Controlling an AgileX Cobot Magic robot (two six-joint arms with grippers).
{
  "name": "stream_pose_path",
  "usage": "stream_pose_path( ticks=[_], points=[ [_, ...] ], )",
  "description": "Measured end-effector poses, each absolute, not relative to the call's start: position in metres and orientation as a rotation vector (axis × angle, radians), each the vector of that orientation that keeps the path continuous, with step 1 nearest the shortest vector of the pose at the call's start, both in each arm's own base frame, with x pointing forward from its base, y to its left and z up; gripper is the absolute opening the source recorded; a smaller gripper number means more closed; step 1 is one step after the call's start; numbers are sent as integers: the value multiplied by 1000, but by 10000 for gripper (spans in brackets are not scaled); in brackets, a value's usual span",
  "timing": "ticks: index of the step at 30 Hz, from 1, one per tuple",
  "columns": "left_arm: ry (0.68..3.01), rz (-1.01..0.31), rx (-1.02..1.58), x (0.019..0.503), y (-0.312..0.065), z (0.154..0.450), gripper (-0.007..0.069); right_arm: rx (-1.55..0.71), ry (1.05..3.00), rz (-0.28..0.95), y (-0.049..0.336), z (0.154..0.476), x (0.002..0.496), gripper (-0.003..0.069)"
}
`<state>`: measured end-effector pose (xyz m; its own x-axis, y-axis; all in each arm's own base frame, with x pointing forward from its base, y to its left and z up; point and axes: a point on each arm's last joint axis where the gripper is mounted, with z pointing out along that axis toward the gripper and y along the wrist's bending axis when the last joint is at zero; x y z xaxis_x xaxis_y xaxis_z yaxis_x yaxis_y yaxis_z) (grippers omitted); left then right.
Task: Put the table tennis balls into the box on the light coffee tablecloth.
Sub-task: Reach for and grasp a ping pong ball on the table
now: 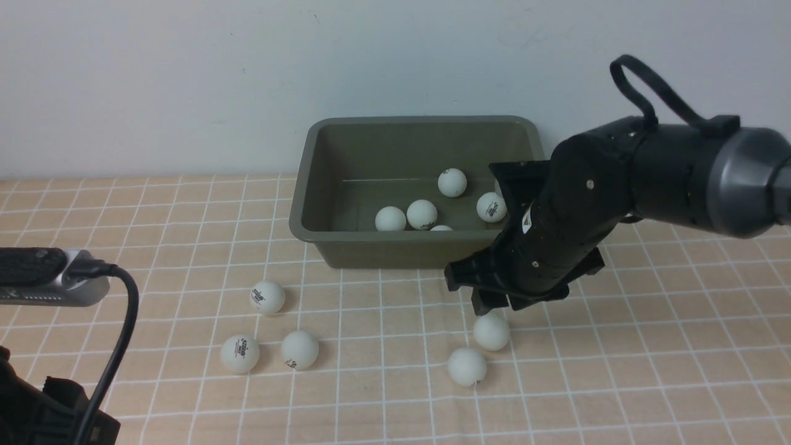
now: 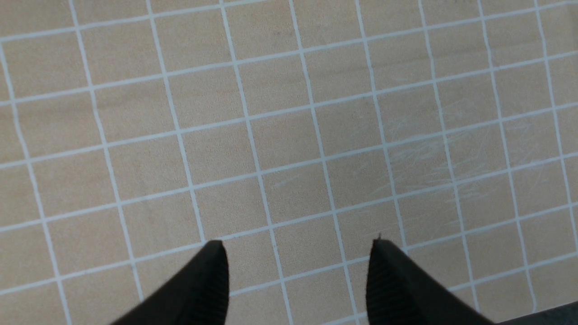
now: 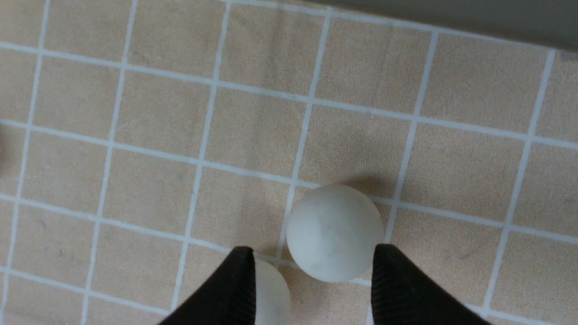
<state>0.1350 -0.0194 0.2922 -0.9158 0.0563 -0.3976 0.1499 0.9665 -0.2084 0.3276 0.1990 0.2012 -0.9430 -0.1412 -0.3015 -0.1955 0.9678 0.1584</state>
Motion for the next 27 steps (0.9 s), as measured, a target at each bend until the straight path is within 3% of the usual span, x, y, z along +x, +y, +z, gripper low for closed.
stream_pose_path(
  ticks=[14, 27],
  points=[
    [2719, -330, 148, 135, -19, 292, 343, -250, 2846, 256, 201, 193, 330, 438],
    [2722, -332, 149, 135, -19, 292, 343, -287, 2870, 197, 202, 170, 337, 447]
  ],
)
